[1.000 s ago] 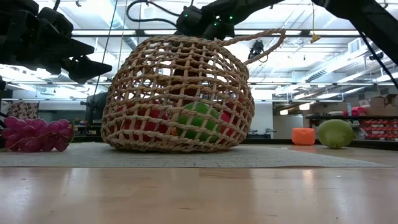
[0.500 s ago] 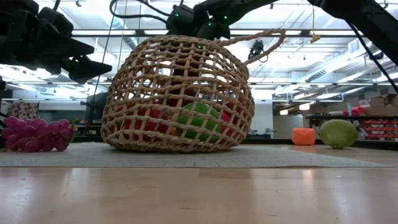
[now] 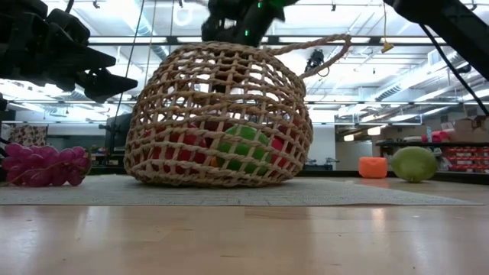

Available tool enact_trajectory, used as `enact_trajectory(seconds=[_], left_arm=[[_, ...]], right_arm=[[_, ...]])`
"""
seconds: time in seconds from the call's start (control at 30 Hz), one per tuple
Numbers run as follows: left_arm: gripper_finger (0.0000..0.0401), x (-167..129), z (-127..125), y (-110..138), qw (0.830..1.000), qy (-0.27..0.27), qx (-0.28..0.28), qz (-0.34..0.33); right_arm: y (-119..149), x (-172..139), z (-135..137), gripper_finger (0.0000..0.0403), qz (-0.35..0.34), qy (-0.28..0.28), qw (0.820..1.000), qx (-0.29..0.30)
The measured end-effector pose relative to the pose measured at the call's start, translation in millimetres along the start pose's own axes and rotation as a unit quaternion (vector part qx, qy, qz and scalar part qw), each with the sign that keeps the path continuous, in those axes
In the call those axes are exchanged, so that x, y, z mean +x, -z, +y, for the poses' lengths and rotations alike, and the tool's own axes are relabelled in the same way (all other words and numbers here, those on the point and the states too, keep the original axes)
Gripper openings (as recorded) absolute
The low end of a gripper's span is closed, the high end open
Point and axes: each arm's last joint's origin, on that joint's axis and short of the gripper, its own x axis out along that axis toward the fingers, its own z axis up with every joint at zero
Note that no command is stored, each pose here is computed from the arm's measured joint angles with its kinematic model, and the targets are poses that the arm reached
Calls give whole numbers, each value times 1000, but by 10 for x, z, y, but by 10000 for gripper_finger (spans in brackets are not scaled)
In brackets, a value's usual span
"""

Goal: Build produce basket
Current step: Put the orange into the brown basket

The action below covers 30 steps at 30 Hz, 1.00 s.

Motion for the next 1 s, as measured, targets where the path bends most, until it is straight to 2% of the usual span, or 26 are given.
enact_trajectory(seconds=[0.17, 0.37, 0.57, 0.73, 0.83, 0.93, 1.0], left_arm=[[386, 0, 0, 0, 1000, 0, 0, 0], [386, 0, 0, -1, 1000, 0, 0, 0], [386, 0, 0, 0, 1000, 0, 0, 0], [386, 0, 0, 0, 1000, 0, 0, 0], [386, 0, 0, 0, 1000, 0, 0, 0], [386, 0, 0, 0, 1000, 0, 0, 0], [386, 0, 0, 0, 1000, 0, 0, 0]], right_arm=[[-83, -347, -48, 396, 5, 4, 1000, 13], [-55, -693, -132, 395, -2, 13, 1000, 25], [13, -1018, -354, 395, -37, 36, 997, 61], [220, -997, -528, 394, -36, 66, 992, 97], [421, -1029, -637, 389, -60, 85, 986, 127], [674, -1109, -720, 382, -97, 121, 974, 167], [858, -1152, -765, 377, -110, 171, 959, 199]])
